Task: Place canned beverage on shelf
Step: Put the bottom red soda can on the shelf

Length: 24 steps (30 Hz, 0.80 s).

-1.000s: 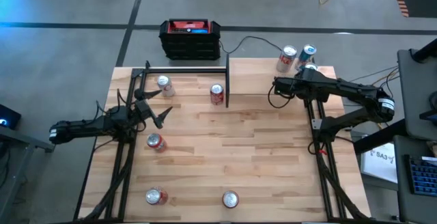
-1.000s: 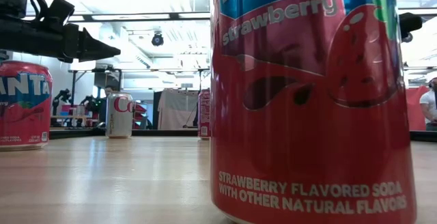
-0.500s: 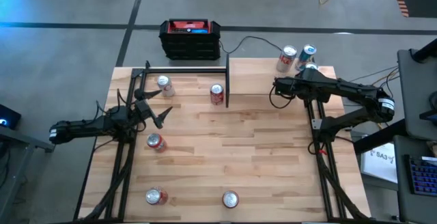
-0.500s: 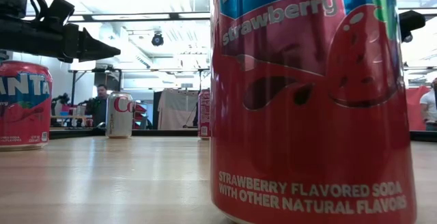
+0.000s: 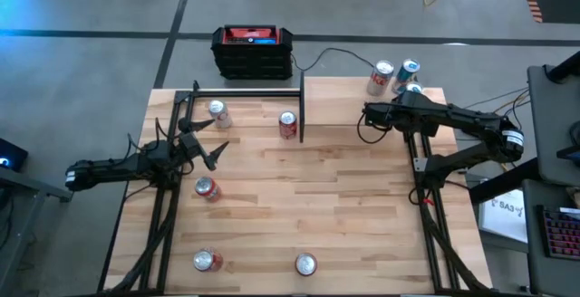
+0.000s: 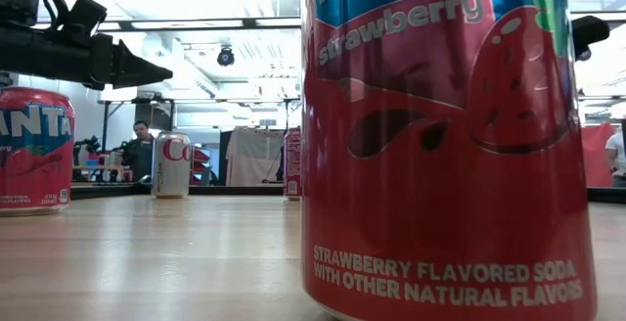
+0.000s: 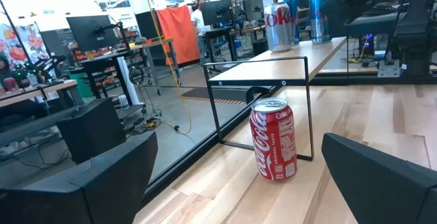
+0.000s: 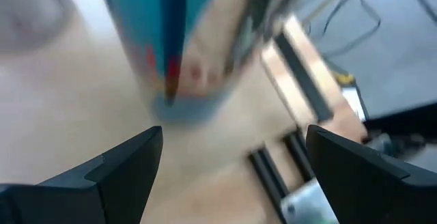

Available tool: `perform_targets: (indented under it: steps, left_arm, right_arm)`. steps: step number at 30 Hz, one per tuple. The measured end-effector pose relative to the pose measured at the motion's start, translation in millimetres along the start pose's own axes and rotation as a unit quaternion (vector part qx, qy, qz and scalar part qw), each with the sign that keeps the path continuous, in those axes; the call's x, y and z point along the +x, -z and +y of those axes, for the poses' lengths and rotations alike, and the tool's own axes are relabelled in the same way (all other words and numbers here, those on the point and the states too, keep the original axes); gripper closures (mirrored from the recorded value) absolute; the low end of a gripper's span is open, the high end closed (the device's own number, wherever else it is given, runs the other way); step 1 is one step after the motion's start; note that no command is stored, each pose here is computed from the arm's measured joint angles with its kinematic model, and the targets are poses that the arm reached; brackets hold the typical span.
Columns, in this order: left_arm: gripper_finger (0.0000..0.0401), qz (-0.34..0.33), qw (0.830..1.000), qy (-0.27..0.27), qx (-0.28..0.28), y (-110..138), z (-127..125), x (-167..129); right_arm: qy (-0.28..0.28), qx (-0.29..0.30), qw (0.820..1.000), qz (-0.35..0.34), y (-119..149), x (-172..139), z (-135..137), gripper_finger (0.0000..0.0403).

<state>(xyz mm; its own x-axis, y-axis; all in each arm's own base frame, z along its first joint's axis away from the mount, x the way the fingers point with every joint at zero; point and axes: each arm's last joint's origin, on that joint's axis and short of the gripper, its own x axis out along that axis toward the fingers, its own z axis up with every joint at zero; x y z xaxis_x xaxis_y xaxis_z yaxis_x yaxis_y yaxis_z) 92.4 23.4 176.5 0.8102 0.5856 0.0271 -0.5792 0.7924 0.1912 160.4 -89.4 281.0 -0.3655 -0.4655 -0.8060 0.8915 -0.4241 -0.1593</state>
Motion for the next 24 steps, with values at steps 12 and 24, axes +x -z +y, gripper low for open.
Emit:
perform_targets:
  steps: [12, 24]
  left_arm:
    - [0.0002, 0.0, 1.0, 0.0, 0.0, 0, 0, 0]
    - [0.0002, 0.0, 1.0, 0.0, 0.0, 0, 0, 0]
  right_arm:
    - [-0.101, -0.136, 0.962, 0.214, 13, -18, 11, 0.0058]
    - [-0.189, -0.231, 0.937, 0.181, 76, -42, 48, 0.0058]
